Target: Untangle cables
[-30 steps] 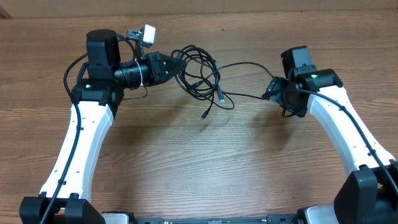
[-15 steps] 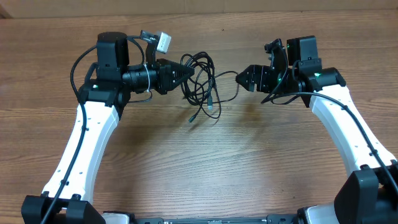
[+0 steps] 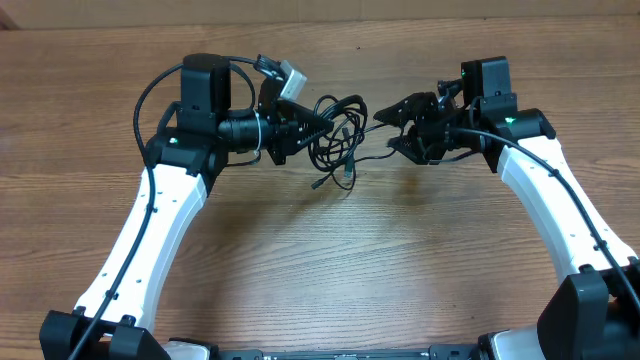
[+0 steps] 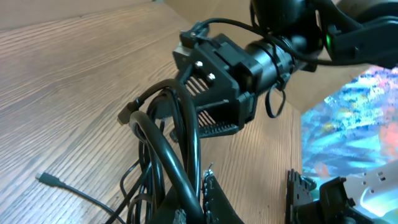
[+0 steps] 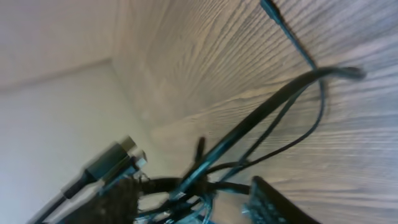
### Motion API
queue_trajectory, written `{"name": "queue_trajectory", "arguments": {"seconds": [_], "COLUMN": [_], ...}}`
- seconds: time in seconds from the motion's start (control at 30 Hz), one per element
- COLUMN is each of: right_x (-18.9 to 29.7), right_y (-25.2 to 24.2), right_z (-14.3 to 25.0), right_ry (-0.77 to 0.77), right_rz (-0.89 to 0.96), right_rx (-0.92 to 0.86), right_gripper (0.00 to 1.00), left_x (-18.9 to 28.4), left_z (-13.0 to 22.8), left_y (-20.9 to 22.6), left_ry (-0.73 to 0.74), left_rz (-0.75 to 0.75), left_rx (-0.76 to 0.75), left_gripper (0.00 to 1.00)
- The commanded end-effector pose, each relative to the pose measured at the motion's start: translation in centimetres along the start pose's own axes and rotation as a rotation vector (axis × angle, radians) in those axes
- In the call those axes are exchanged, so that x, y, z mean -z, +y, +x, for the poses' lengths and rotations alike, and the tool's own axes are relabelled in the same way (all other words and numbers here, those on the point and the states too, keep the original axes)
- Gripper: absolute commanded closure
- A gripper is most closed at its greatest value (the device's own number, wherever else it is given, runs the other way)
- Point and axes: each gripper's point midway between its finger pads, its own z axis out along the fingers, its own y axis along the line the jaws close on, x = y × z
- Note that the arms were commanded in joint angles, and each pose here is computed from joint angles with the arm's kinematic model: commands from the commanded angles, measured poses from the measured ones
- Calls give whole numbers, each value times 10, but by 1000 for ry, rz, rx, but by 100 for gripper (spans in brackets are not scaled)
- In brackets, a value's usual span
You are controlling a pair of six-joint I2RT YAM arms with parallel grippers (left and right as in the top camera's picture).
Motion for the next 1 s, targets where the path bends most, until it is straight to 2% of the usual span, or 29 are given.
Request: {"name": "queue_trajectory", "arguments": {"seconds": [0.0, 0.13, 0.27, 0.33, 0.4, 0.47, 0.63, 0.77, 0.97], "right_x": [5, 0, -8, -11, -12, -14, -14, 0, 45], "right_y": [14, 16, 20, 21, 20, 21, 30, 46, 67], "right_z": [-4, 0, 5, 6, 6, 8, 6, 5, -7], "right_ry": [-30, -34, -49, -60, -69, -65, -77, -82, -174], "right_rz": [-23, -18, -9, -3, 4, 2, -24, -90, -185], "right_rx": [-114, -142, -133, -132, -153, -164, -70, -24, 35], "right_gripper": [49, 60, 61, 65, 77, 96, 96, 96, 96], "left_x": [2, 2, 2, 2, 2, 2, 2, 6, 8], "left_z": [-10, -10, -11, -11, -10, -10, -7, 9, 27], "left_y": [-12, -12, -16, -16, -16, -16, -5, 33, 46], "left_ry": [-18, -18, -19, -19, -19, -19, -6, 55, 116], "left_rz": [34, 34, 60, 59, 60, 60, -5, -225, -290], "left_rx": [-75, -74, -75, -74, -73, -73, -58, 5, 34], "left_gripper": [96, 96, 96, 96, 96, 96, 96, 96, 96]}}
